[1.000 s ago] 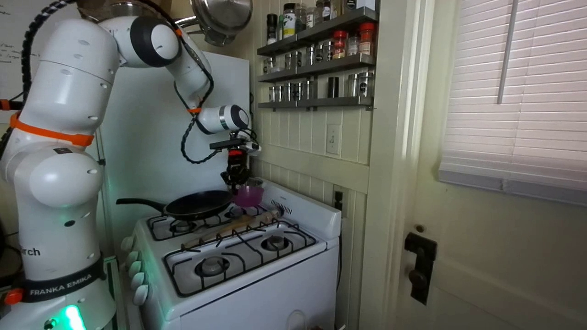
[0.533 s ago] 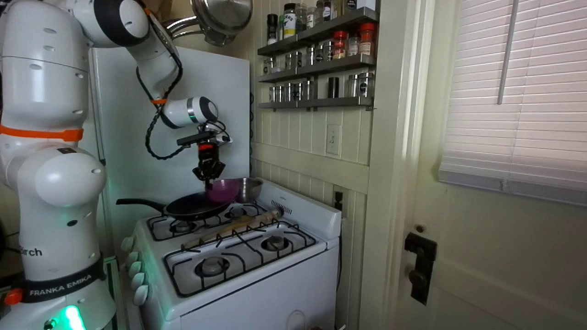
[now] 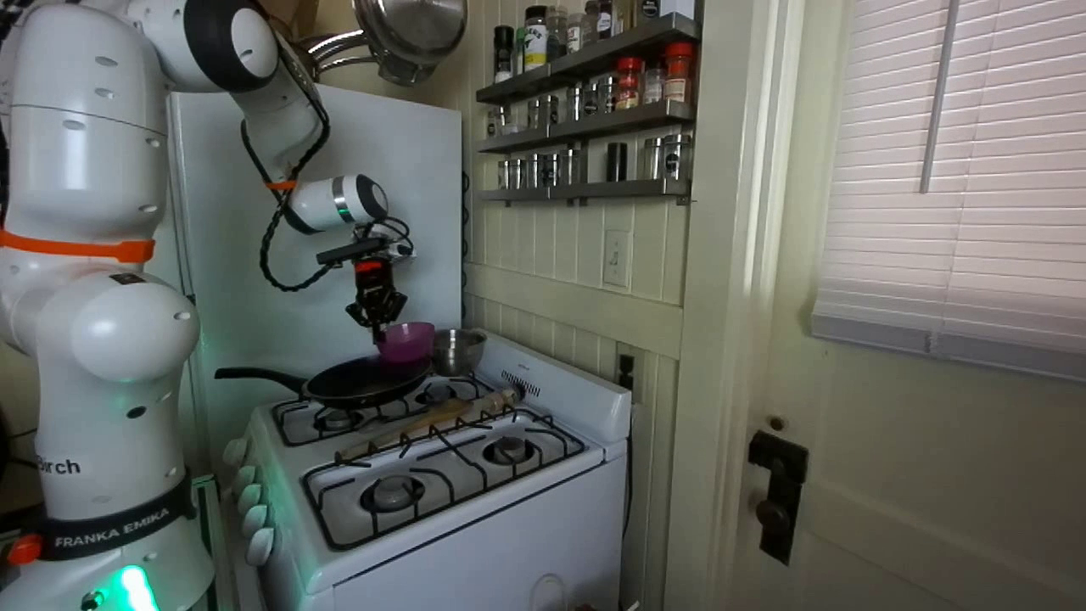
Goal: Put the purple bowl on the pan then move the silver bowl to the right.
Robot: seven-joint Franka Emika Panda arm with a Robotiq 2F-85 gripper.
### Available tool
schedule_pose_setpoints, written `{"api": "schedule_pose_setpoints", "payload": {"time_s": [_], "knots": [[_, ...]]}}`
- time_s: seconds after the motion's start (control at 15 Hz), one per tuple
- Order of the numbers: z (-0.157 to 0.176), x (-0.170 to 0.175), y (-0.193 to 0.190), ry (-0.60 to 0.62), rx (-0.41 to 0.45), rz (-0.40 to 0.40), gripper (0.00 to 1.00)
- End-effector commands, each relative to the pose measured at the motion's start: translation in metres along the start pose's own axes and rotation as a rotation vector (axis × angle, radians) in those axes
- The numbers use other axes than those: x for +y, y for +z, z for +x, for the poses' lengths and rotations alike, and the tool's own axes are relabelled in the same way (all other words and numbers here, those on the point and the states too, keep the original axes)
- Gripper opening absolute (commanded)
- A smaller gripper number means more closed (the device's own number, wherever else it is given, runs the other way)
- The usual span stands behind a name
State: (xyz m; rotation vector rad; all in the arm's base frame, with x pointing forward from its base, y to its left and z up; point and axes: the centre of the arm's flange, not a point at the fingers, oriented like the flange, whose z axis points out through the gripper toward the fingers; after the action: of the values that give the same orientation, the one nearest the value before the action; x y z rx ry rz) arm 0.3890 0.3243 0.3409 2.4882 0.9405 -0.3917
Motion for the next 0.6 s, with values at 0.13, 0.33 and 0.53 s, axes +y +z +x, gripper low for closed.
{"api": "schedule_pose_setpoints", "payload": {"time_s": [0.13, 0.33, 0.53], "knots": [[0.055, 0.012, -0.005, -0.137, 0.012, -0.02, 0.01], [0.044, 0.012, -0.001, -0.114, 0.021, -0.002, 0.04], [0.054, 0.015, 0.001, -0.117, 0.0, 0.012, 0.01]]}}
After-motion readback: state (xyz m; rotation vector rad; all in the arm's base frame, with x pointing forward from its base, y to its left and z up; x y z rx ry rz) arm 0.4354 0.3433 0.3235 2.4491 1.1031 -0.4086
